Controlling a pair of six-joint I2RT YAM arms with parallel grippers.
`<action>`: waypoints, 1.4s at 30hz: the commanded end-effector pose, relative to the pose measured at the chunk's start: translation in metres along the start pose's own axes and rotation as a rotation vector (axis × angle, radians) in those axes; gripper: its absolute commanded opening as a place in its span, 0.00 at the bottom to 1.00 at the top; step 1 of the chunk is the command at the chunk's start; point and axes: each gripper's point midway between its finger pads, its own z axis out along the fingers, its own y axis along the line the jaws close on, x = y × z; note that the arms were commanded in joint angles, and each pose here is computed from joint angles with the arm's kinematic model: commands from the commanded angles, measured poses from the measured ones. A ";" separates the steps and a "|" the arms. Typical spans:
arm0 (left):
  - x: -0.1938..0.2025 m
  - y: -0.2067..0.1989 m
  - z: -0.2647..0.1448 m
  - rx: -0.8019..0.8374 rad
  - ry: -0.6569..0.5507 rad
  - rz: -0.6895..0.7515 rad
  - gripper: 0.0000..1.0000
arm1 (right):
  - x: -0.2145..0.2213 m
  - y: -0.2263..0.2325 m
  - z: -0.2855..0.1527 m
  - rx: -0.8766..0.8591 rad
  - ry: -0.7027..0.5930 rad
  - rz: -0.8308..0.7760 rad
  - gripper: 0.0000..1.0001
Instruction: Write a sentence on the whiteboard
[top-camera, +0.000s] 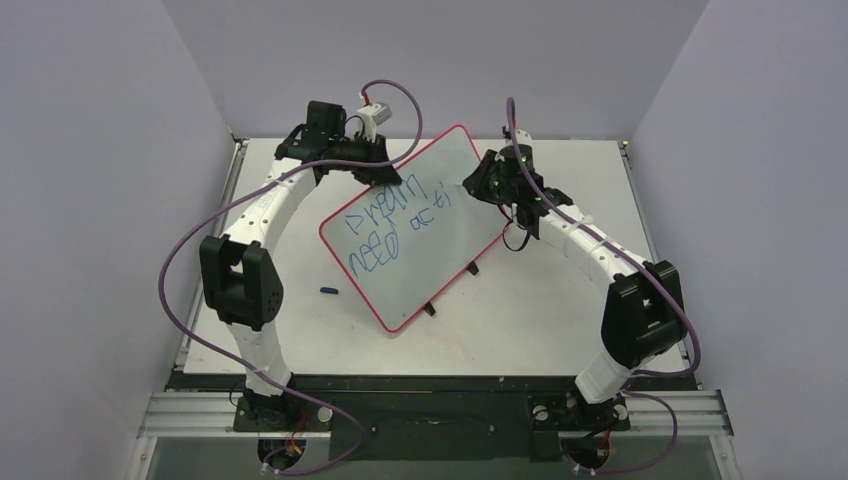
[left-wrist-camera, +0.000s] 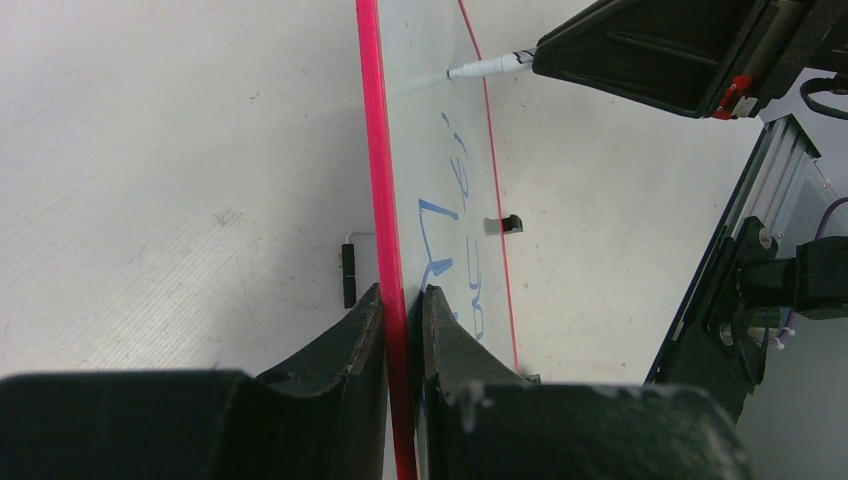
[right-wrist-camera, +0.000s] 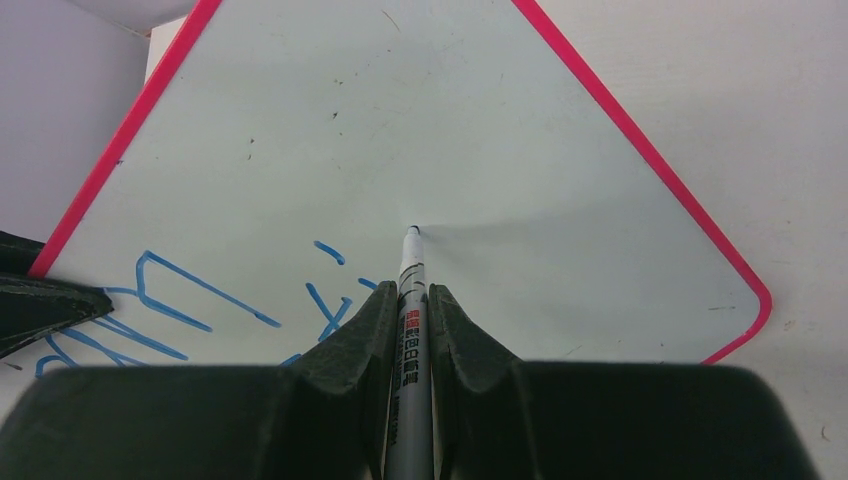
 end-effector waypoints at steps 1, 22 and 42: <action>-0.004 -0.023 -0.002 0.051 0.007 0.118 0.00 | -0.019 0.023 0.000 -0.064 -0.048 0.003 0.00; -0.005 -0.025 -0.004 0.053 0.004 0.121 0.00 | 0.024 0.016 0.000 -0.047 0.034 -0.033 0.00; -0.008 -0.028 -0.007 0.054 -0.003 0.130 0.00 | -0.001 0.002 -0.003 0.008 -0.014 -0.039 0.00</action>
